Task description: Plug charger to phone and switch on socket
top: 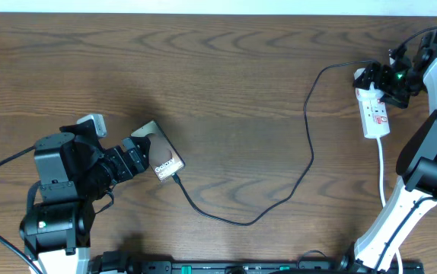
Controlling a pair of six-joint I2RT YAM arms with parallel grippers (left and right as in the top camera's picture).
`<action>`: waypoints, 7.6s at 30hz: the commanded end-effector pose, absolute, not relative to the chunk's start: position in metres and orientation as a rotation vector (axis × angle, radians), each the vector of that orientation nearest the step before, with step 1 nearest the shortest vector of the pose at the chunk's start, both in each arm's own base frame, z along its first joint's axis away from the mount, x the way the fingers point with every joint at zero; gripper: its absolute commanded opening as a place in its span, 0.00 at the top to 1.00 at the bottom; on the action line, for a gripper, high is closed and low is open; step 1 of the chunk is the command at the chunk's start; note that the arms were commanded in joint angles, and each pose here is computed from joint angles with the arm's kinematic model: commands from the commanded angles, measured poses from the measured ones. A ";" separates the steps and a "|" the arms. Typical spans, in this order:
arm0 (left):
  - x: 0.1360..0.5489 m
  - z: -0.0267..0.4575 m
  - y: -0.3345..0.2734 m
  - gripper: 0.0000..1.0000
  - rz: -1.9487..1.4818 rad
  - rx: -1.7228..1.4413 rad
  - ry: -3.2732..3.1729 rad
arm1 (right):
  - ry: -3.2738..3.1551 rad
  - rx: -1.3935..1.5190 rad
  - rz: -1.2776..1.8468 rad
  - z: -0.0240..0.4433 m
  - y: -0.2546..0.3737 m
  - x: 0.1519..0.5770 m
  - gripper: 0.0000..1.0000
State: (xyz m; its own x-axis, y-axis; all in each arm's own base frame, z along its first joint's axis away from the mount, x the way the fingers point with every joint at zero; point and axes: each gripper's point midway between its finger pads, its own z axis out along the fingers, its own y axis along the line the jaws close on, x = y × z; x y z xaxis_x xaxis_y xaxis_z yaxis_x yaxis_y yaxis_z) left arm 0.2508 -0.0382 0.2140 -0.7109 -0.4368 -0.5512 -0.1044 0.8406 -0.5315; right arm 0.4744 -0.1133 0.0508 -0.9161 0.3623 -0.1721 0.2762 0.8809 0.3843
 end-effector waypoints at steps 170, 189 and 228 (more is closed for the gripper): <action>0.244 0.138 0.001 0.11 -0.271 -0.288 1.702 | 2.392 0.727 0.118 0.325 -0.118 0.364 0.01; 0.244 0.138 0.001 0.11 -0.271 -0.288 1.703 | 1.614 -0.011 0.182 0.362 0.020 0.320 0.01; 0.244 0.138 0.001 0.11 -0.271 -0.288 1.703 | 1.645 0.017 0.133 0.157 0.015 0.246 0.01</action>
State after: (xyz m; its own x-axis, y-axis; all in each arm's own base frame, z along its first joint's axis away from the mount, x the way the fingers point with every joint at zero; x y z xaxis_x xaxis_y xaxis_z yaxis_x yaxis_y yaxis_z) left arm 0.2450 0.0044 0.1532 -0.0939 -0.3514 -0.9315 -0.0403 0.9362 -0.3491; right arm 0.2462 0.0136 0.1568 -0.0831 0.0996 -0.9916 -0.0657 0.9923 0.1052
